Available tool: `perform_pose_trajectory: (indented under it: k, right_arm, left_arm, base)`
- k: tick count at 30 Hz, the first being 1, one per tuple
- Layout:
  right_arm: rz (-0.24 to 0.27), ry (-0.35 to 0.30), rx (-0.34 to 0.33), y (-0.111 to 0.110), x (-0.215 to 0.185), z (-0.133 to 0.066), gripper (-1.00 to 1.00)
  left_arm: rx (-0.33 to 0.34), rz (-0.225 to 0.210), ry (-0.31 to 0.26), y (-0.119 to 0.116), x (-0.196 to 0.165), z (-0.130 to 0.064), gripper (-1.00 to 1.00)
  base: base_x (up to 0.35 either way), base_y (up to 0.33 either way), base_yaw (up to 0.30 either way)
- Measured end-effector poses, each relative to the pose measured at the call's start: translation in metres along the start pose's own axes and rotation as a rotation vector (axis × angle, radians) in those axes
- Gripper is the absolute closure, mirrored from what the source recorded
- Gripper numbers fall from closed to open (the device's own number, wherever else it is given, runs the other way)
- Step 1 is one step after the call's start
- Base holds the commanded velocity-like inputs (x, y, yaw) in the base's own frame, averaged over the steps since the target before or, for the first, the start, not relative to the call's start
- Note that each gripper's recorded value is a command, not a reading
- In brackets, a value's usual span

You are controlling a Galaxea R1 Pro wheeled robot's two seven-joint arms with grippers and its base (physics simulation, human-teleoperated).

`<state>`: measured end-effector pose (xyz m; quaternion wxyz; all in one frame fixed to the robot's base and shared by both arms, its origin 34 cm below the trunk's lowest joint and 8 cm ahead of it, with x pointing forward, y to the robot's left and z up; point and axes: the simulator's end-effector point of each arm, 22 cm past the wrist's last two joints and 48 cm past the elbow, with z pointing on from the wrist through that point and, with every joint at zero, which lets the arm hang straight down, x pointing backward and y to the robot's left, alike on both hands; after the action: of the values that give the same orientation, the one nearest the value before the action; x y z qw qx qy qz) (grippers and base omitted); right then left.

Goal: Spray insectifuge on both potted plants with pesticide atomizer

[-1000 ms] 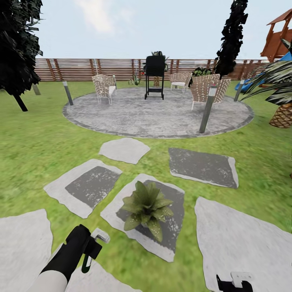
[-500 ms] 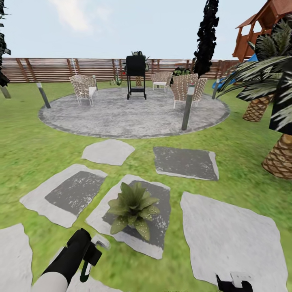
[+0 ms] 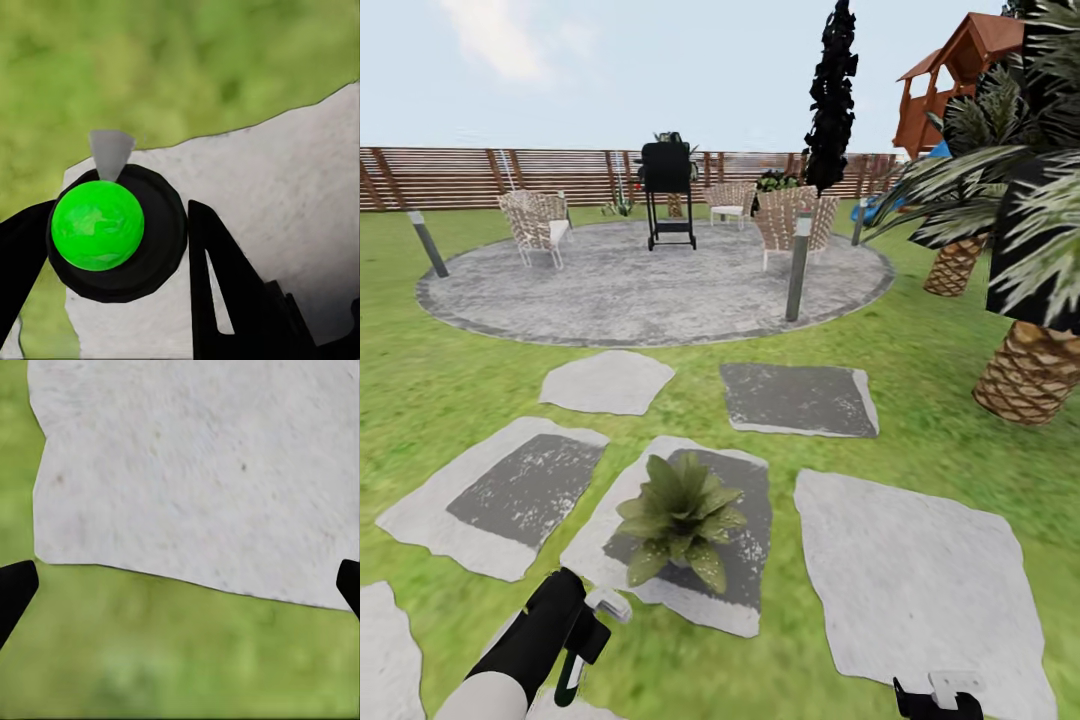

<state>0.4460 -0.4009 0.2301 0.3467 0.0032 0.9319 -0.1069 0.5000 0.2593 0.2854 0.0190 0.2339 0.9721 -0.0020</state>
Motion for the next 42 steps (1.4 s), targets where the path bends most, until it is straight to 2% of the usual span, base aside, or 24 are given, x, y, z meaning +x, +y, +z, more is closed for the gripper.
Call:
perform_pose_trajectory:
  k: [7,29,38,42]
  right_arm:
    - [0.0,0.0,0.0,0.0,0.0,0.0,-1.0]
    - [0.0,0.0,0.0,0.0,0.0,0.0,-1.0]
    - [0.0,0.0,0.0,0.0,0.0,0.0,-1.0]
    - [0.0,0.0,0.0,0.0,0.0,0.0,-1.0]
  left_arm:
    - [0.001,0.001,-0.001,-0.001,-0.001,0.0,1.0]
    - [-0.004,-0.001,-0.014,0.002,-0.004,-0.003,1.0]
    - [-0.007,-0.005,-0.037,0.009,-0.009,-0.006,1.0]
    - [-0.011,-0.009,-0.044,0.011,-0.01,-0.008,1.0]
  base:
    - [0.0,0.304,-0.105]
    - [0.102,0.296,-0.289]
    - [-0.247,0.161,-0.286]
    - [-0.112,0.049,-0.067]
